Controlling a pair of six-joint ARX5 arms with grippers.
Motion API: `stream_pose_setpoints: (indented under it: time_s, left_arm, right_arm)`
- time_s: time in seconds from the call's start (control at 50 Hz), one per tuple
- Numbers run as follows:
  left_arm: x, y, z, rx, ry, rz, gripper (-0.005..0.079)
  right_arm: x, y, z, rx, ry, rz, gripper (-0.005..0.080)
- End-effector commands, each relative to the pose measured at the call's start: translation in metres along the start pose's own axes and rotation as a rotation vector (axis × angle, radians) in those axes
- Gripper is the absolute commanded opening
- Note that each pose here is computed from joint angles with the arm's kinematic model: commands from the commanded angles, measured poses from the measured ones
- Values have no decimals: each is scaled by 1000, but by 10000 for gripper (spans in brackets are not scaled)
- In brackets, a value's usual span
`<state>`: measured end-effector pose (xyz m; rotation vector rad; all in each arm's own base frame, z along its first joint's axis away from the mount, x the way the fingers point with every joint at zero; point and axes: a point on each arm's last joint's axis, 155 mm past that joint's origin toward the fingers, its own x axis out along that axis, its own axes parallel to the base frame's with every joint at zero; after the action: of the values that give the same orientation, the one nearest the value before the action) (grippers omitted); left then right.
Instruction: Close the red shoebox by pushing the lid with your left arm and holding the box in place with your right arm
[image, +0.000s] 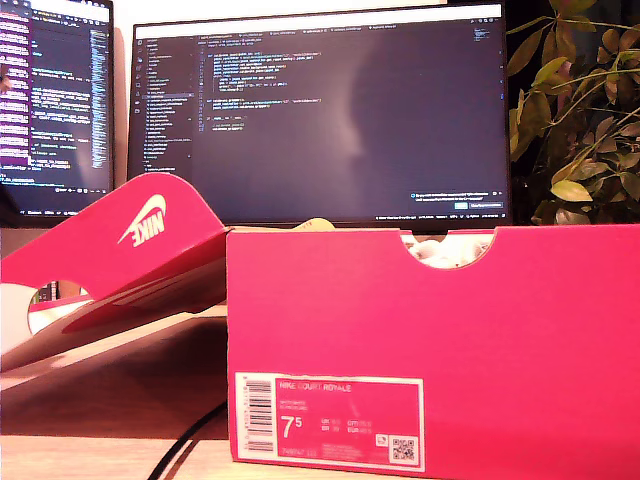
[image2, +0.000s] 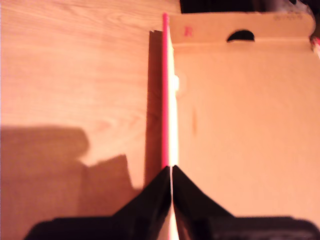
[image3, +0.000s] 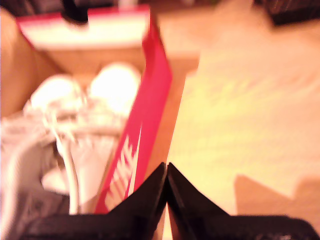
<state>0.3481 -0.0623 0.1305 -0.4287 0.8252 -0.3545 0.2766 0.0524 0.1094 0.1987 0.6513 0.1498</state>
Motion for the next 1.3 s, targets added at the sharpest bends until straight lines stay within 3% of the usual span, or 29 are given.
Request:
stream_pose_setpoints:
  time_s: [0.0,0.34,0.76,1.12,1.28]
  left_arm:
    - [7,8,-1,-6,31,-1,-19]
    - [34,26,-14,-49,143,-37,-19]
    - [46,32,-34,-101,216,-56,-19]
    - [60,29,-70,-193,353,-138,-19]
    - [64,14,-85,-235,417,-223,-19]
  right_arm:
    - [2,6,8,-2,-5,25,-12]
    - [33,12,-11,12,95,80,-12]
    - [62,38,-44,-19,216,170,-12]
    - [63,51,-33,-39,177,204,-12]
    - [64,52,-30,-40,169,206,-12]
